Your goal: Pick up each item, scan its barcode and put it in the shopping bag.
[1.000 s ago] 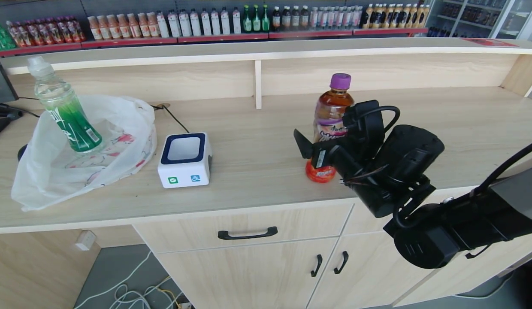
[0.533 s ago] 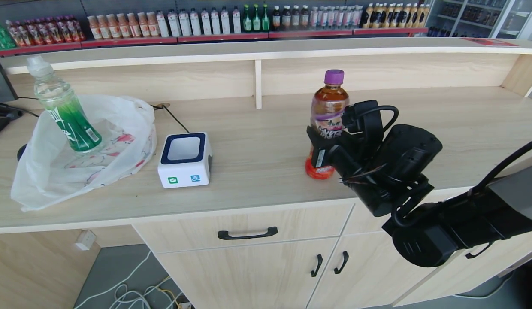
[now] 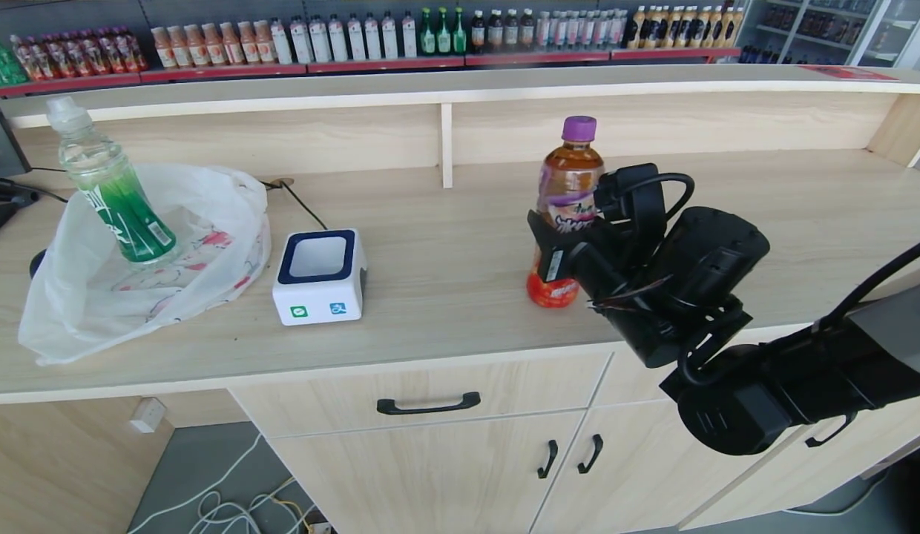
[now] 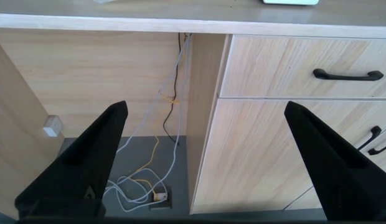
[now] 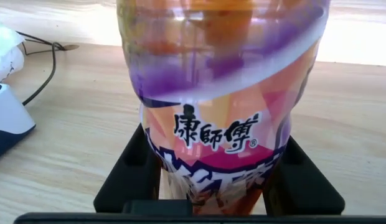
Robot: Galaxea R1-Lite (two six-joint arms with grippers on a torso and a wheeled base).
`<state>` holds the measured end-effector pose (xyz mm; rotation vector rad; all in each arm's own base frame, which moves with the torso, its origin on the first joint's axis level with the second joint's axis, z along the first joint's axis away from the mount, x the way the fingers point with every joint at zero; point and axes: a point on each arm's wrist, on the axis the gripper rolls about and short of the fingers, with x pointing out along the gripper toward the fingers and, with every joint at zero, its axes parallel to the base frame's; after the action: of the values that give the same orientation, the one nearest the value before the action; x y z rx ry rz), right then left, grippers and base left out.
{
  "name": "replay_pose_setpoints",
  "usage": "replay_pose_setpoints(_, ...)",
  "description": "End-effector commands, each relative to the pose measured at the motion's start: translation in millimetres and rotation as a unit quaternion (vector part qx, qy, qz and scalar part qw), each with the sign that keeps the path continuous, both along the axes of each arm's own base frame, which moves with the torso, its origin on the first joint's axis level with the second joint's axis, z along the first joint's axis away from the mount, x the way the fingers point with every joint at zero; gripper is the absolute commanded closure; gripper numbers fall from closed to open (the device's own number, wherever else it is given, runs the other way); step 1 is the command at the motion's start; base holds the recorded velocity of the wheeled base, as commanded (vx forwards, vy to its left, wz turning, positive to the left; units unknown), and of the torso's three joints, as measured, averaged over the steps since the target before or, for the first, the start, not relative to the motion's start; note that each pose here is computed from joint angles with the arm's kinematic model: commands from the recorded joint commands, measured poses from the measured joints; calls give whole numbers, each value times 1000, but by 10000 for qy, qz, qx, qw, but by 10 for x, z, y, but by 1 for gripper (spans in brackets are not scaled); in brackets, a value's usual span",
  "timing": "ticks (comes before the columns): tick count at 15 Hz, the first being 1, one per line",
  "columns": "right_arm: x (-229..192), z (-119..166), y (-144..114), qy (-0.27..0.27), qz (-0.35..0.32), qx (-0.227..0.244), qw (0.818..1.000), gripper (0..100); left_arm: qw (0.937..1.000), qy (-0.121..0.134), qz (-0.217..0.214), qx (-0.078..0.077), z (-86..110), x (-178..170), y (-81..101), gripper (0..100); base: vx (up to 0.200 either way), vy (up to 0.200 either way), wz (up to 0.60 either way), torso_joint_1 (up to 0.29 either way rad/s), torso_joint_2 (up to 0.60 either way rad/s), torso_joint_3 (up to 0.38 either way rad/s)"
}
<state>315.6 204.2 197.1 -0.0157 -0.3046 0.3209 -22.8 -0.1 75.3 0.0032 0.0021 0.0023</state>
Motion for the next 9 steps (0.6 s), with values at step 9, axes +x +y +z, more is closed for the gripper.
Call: replay_pose_setpoints(9,-422,334,-251,-244,-181,216,9993,100,10000,-3,4,-1,0,0,0,0,0,0,0,0,0,0)
